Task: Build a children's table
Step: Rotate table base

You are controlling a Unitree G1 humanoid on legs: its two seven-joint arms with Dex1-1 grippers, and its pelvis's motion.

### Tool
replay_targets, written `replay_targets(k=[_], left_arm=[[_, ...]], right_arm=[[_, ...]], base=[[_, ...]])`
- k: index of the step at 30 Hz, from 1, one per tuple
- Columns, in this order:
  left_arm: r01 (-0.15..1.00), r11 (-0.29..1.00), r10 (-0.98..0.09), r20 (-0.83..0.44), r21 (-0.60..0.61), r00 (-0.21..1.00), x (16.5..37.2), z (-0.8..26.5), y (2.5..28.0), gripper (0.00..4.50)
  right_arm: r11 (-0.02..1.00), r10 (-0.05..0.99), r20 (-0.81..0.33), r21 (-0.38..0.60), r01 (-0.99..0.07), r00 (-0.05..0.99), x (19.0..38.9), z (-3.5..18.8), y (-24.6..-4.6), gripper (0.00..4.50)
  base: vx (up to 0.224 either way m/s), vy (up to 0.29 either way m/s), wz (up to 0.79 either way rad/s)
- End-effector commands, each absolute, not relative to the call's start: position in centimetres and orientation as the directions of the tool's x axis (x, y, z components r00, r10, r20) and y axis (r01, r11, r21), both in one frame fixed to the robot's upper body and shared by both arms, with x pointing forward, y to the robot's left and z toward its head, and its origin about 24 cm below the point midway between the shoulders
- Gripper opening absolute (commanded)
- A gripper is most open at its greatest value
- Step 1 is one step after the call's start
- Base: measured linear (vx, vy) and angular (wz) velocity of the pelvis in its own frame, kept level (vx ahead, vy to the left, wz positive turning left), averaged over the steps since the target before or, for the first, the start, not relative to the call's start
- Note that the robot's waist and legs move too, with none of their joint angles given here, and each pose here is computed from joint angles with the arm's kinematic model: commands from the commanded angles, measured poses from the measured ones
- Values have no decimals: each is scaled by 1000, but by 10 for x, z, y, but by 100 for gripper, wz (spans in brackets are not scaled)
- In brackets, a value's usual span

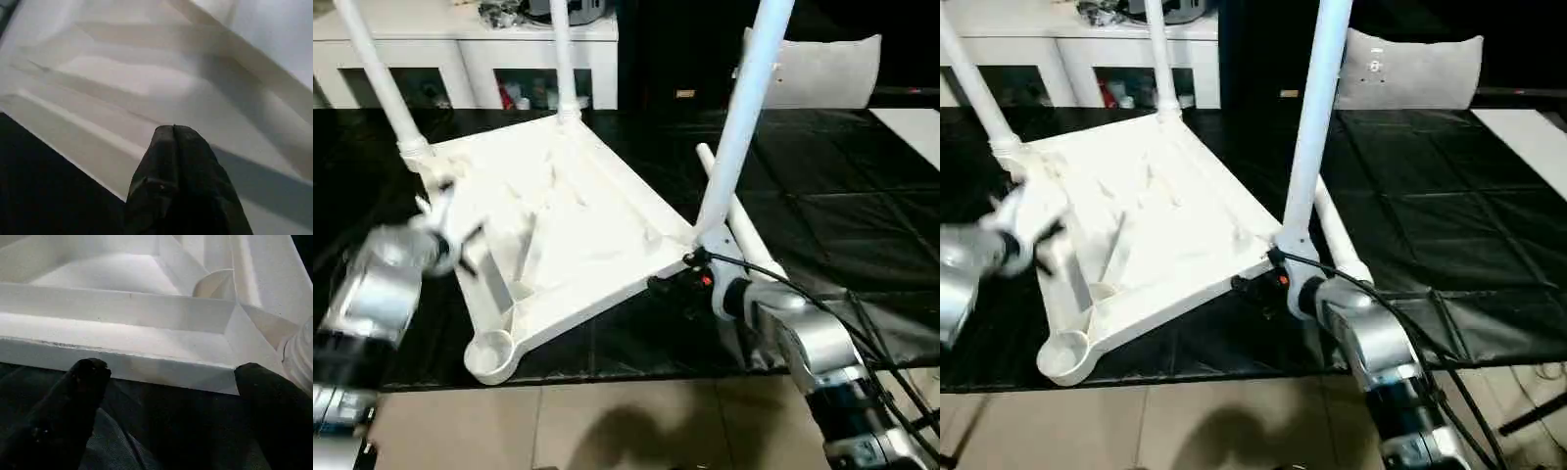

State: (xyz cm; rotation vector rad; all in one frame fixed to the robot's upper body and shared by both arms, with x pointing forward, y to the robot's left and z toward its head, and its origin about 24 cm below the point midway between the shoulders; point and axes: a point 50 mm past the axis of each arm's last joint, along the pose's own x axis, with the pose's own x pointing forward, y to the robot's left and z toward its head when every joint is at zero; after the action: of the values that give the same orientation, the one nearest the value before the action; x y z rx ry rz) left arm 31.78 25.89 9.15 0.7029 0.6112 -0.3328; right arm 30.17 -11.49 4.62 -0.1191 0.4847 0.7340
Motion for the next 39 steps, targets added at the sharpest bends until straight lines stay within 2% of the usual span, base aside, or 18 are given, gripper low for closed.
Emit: replay_targets(k=[1, 5, 10, 14, 17, 24, 28, 30, 33, 37, 39], left_arm=[[492, 690, -54, -640, 531, 767, 315, 94, 262, 5], [476, 689, -30, -634, 546, 772, 314, 95, 266, 5], [515, 678, -64, -656, 525, 752, 312, 94, 263, 5], [528, 675, -78, -661, 516, 746, 311, 94, 262, 5], [636, 618, -160, -718, 462, 677, 304, 88, 254, 5], [770, 530, -279, -784, 356, 555, 292, 83, 244, 5], [863, 437, -370, -825, 252, 428, 281, 82, 238, 5], [872, 434, -393, -824, 225, 409, 279, 81, 236, 5], [912, 385, -486, -809, 141, 330, 272, 80, 223, 5], [949, 313, -617, -752, 38, 233, 265, 79, 199, 5], [959, 282, -647, -734, 21, 206, 265, 77, 190, 5]], right_arm=[[742, 606, -506, 81, -666, 613, 300, 39, -115, 450], [698, 662, -459, 90, -710, 593, 297, 50, -119, 450], [658, 688, -475, 90, -747, 549, 291, 57, -133, 450], [654, 691, -475, 91, -751, 544, 290, 60, -137, 450], [674, 671, -499, 104, -731, 548, 292, 52, -136, 450], [704, 642, -512, 100, -703, 570, 304, 41, -123, 450], [717, 645, -486, 119, -687, 589, 317, 38, -111, 450], [708, 654, -480, 117, -697, 584, 320, 38, -107, 450], [710, 658, -461, 118, -694, 595, 327, 40, -100, 450], [713, 650, -457, 93, -694, 607, 334, 41, -93, 450], [715, 649, -450, 88, -693, 613, 337, 41, -91, 450]], base=[[0, 0, 0], [0, 0, 0], [0, 0, 0], [0, 0, 0], [0, 0, 0], [0, 0, 0], [0, 0, 0], [0, 0, 0], [0, 0, 0], [0, 0, 0], [0, 0, 0]])
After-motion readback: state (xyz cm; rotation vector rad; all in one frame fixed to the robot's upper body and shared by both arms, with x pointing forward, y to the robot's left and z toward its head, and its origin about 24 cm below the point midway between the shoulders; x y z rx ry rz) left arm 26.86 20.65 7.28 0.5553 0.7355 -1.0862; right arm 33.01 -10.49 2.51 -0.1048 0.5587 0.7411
